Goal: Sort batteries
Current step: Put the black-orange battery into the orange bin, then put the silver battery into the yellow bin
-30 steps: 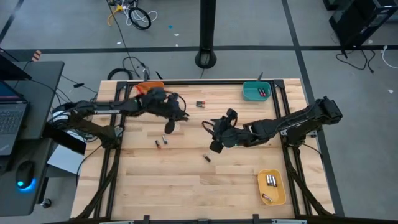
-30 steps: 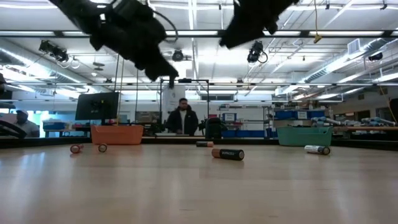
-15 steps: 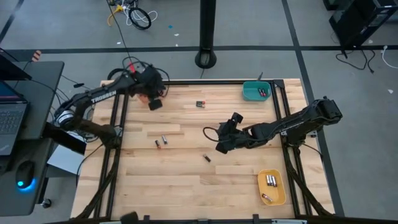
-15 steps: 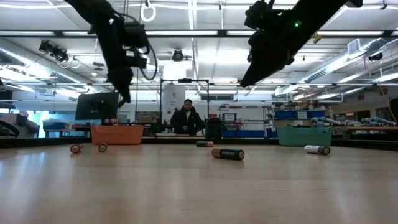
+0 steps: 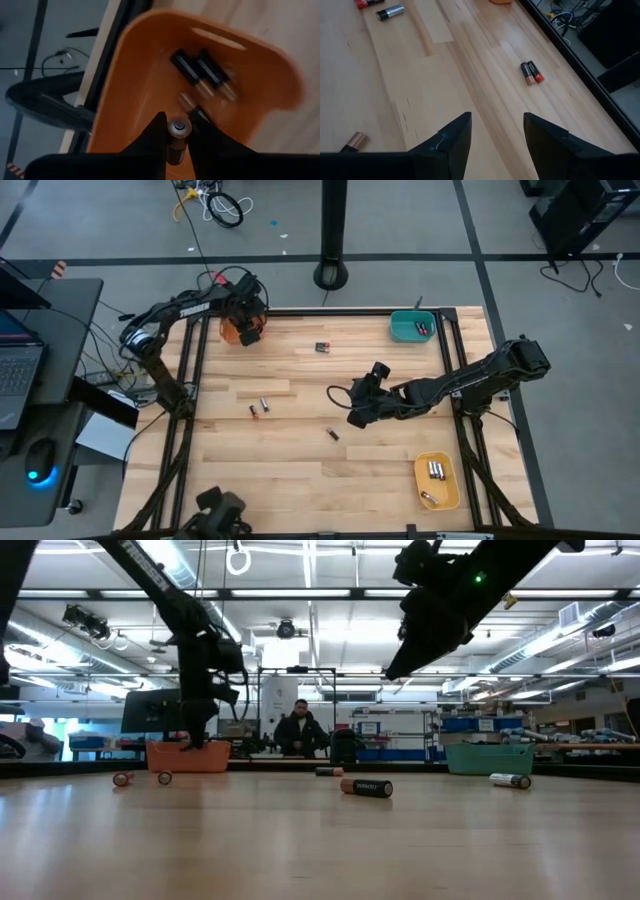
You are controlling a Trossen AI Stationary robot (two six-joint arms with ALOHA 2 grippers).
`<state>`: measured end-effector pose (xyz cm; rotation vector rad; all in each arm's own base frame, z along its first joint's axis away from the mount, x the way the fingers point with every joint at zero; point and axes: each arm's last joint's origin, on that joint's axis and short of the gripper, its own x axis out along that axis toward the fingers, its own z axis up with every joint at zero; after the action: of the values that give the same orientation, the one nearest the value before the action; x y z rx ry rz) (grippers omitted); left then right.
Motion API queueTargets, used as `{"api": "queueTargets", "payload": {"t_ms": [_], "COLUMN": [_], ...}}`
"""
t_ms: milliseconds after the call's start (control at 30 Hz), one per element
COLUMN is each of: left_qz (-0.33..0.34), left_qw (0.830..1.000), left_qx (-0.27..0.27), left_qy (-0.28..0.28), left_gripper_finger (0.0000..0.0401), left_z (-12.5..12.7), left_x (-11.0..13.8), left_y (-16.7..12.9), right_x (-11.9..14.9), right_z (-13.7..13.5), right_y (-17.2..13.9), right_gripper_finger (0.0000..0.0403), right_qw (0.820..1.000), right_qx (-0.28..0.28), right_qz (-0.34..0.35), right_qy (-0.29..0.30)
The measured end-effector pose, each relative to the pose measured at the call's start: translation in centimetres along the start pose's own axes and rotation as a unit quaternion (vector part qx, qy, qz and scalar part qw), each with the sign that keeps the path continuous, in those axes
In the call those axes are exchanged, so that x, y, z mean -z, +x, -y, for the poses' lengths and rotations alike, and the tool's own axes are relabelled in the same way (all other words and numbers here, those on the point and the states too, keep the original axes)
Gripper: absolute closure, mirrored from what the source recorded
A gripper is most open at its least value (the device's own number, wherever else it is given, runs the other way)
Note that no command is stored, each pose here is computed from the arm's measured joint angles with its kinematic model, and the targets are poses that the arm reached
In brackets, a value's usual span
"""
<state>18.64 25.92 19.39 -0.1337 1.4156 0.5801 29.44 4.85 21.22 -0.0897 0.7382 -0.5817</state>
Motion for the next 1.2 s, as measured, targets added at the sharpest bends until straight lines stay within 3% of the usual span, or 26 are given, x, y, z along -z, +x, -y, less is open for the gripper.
{"api": "queueTargets", "payload": {"t_ms": [433,600,933,1200], "left_qz": [-0.035,-0.039,-0.039,-0.039], "left_qw": [0.999,0.999,0.999,0.999], "left_qx": [0.018,0.020,0.019,-0.025], "left_qy": [0.018,0.017,0.006,0.023], "left_gripper_finger": [0.0344,0.0343,0.0287,0.0284], "left_z": [-0.5,-0.4,-0.3,0.5], "left_x": [-1.2,-1.1,-1.2,-1.7], "left_y": [2.8,2.8,2.8,1.7], "right_x": [0.1,0.3,0.3,0.3], "right_z": [-0.3,-0.7,-0.7,-0.7], "right_y": [-0.2,-0.5,-0.5,-0.5], "right_gripper_finger": [0.0214,0.0215,0.0214,0.0215], "right_qw": [1.000,1.000,1.000,1.000], "right_qx": [-0.016,-0.022,-0.023,-0.022], "right_qz": [-0.003,-0.002,-0.002,-0.002], "right_qy": [-0.005,-0.010,-0.007,-0.006]}}
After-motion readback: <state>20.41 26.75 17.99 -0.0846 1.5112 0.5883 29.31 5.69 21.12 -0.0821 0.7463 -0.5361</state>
